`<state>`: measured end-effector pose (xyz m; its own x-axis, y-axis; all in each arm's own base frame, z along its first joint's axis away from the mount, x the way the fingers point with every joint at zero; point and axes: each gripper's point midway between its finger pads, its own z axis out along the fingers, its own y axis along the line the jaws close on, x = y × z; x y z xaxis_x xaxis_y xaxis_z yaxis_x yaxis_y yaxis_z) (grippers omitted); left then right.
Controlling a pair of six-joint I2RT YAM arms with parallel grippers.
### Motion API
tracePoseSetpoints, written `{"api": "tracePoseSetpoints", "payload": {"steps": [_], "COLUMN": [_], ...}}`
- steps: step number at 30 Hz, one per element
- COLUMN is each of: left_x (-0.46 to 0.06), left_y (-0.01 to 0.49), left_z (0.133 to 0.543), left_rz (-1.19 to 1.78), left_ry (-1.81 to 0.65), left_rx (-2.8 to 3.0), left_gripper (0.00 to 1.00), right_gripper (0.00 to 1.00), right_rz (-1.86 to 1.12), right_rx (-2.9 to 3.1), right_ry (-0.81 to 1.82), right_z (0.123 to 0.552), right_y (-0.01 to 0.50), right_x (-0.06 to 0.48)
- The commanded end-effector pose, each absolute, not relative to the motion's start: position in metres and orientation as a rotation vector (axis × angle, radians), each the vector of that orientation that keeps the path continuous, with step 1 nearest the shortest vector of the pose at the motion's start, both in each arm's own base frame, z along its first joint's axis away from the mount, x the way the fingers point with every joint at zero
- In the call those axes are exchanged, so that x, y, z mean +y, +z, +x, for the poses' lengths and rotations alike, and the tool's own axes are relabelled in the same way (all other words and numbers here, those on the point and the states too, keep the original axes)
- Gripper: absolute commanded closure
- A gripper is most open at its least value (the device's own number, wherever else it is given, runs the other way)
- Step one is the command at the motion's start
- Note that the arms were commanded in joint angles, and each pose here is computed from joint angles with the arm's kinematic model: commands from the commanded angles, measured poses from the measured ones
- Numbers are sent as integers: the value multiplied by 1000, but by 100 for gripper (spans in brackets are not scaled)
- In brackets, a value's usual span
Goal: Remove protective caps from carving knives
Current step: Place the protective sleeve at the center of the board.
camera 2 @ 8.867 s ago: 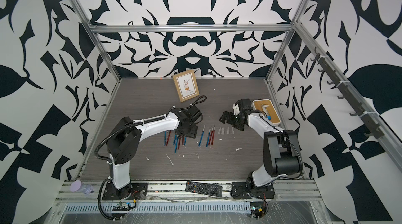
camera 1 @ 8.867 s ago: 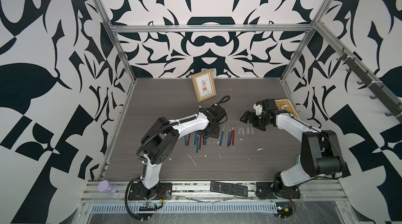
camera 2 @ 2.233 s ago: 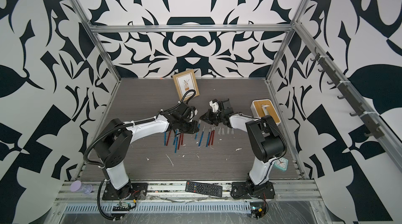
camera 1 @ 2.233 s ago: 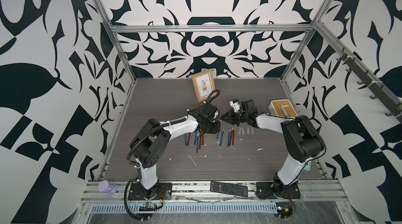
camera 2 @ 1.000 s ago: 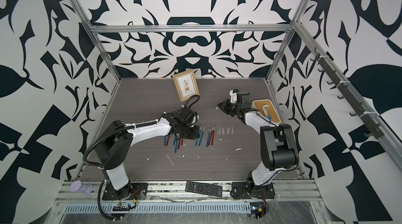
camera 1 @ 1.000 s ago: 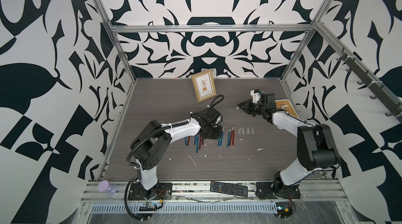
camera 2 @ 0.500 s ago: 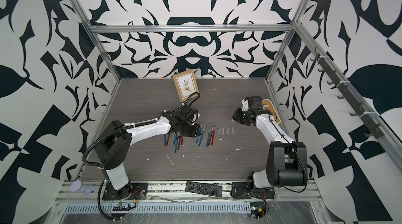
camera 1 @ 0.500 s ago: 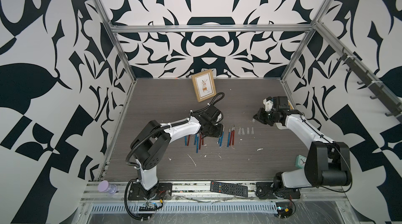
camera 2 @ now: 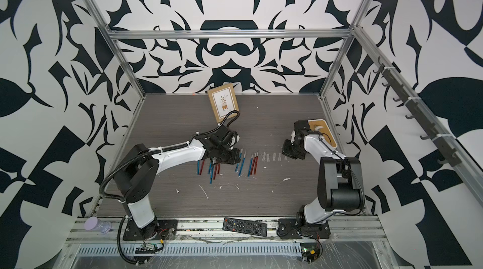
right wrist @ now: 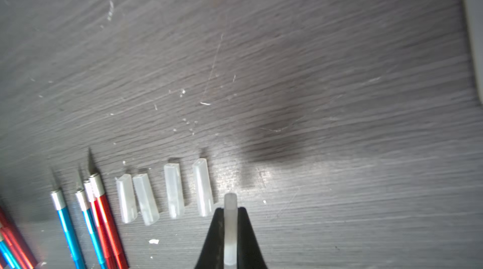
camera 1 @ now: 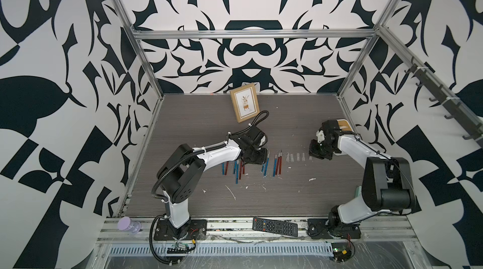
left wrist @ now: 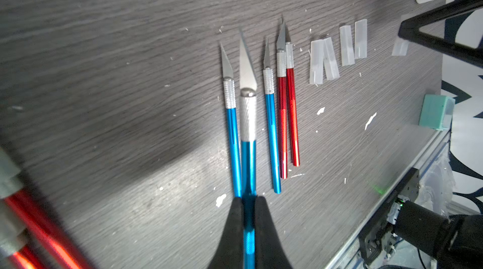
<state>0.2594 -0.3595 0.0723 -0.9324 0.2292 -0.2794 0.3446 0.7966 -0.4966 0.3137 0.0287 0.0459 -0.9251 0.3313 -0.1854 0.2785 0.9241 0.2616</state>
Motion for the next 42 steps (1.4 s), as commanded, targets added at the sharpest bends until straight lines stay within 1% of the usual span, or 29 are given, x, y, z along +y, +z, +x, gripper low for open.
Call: {"api": "tracePoseSetpoints", "payload": {"steps": [1, 6, 21, 25, 31, 36, 40, 42], "left_x": [-356, -354, -353, -353, -353, -351, -350, -349], "left_y": [69, 68, 67, 68, 69, 69, 70, 70], "left_z": [260, 259, 260, 260, 261, 261, 261, 261], "left_rz": [456, 454, 449, 451, 449, 450, 448, 447], "left_ry": [-802, -793, -788, -789, -782, -772, -767, -760], "left_rx": [2797, 2801, 2805, 2802, 2799, 2802, 2798, 2802], "left_gripper": [100, 100, 100, 100, 100, 100, 100, 100], "right_gripper": [93, 92, 82, 81, 80, 71, 56, 52], "right_rz": [428, 427, 435, 434, 414, 377, 348, 337], "right_rx": [2840, 2859, 2879, 2886, 2853, 2816, 2773, 2753], "right_ry": [315, 305, 279, 282, 278, 261, 257, 271], "right_z": [323, 324, 323, 323, 328, 335, 342, 345], "right_y": [51, 44, 35, 32, 44, 63, 81, 89], "right_x": [28, 29, 27, 28, 29, 32, 37, 40]}}
